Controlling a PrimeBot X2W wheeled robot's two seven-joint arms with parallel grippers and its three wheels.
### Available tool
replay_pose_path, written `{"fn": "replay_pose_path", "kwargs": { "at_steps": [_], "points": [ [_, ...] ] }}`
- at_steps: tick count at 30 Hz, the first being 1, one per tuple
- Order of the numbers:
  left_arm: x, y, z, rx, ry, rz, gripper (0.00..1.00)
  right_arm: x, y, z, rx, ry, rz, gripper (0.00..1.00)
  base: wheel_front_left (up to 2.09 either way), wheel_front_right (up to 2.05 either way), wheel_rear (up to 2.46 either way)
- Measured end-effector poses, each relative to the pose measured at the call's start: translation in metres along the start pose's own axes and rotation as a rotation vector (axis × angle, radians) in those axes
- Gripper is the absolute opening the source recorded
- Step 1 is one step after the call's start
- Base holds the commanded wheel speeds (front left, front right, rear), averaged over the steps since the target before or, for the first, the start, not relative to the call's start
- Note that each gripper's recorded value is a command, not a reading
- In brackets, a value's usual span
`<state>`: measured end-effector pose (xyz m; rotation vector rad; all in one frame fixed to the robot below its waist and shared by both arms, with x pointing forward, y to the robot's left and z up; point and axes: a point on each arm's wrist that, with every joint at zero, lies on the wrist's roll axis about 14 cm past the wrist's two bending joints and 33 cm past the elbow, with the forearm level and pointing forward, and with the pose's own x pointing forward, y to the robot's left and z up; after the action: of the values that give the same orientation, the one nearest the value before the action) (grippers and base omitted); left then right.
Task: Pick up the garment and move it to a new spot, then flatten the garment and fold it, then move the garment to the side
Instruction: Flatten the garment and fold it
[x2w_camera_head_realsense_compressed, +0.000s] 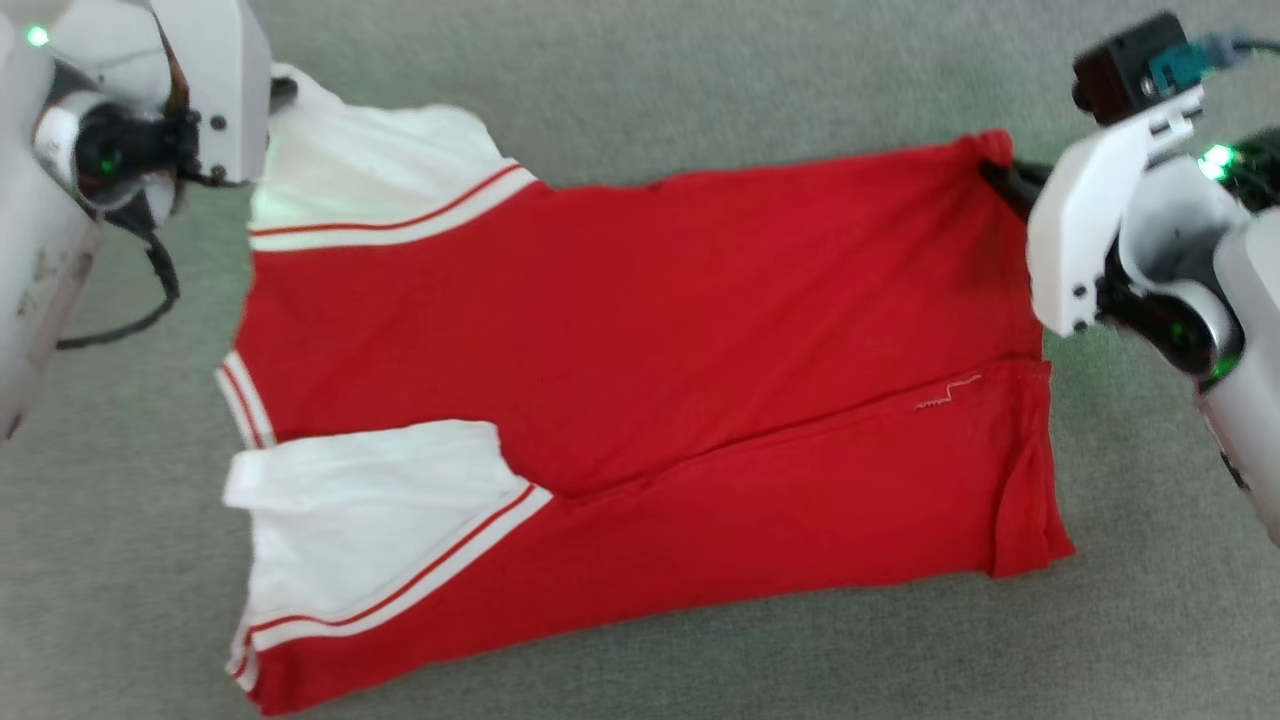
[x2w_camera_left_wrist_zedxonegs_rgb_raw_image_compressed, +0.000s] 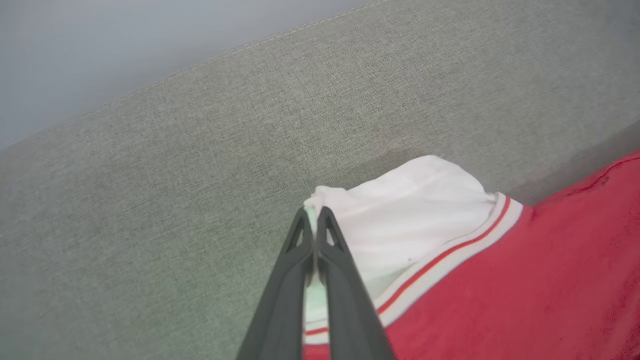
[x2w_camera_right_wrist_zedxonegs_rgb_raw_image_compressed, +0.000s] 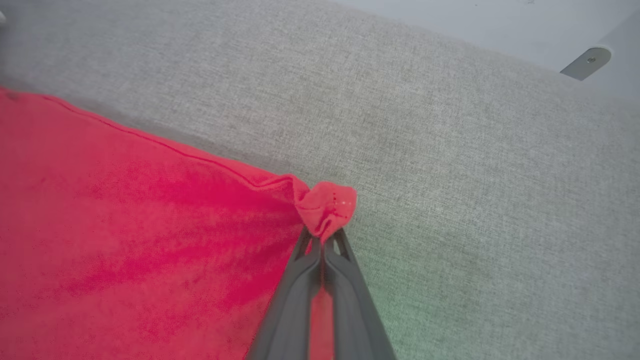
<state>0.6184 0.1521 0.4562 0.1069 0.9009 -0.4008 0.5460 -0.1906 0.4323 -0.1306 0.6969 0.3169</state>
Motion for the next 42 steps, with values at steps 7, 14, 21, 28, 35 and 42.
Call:
{"fn": "replay_pose_path", "kwargs": {
  "at_steps": [7,14,21,28,35,42],
  "points": [
    [-0.048,-0.005,-0.009,0.027,-0.025,-0.008,0.0,-0.026,0.011,-0.003,-0.025,-0.033,0.022,0.0,0.0,0.0,0.0],
    [-0.087,-0.025,-0.051,0.022,0.015,-0.026,0.0,-0.054,0.026,-0.025,-0.048,-0.013,0.064,0.0,0.0,0.0,0.0],
    [-0.114,-0.054,-0.111,-0.02,0.092,-0.072,0.0,-0.069,0.037,-0.057,-0.036,0.056,0.096,0.0,0.0,0.0,0.0],
    [-0.11,-0.07,-0.158,-0.086,0.181,-0.107,0.0,-0.068,0.05,-0.074,-0.008,0.105,0.117,0.0,0.0,0.0,0.0],
    [-0.105,-0.068,-0.165,-0.13,0.17,-0.117,0.52,-0.071,0.065,-0.074,-0.004,0.105,0.135,0.79,0.0,0.0,0.0],
    [-0.119,-0.067,-0.153,-0.148,0.039,-0.109,1.0,-0.088,0.062,-0.06,-0.006,0.049,0.116,1.0,0.0,0.0,0.0]
  ]
}}
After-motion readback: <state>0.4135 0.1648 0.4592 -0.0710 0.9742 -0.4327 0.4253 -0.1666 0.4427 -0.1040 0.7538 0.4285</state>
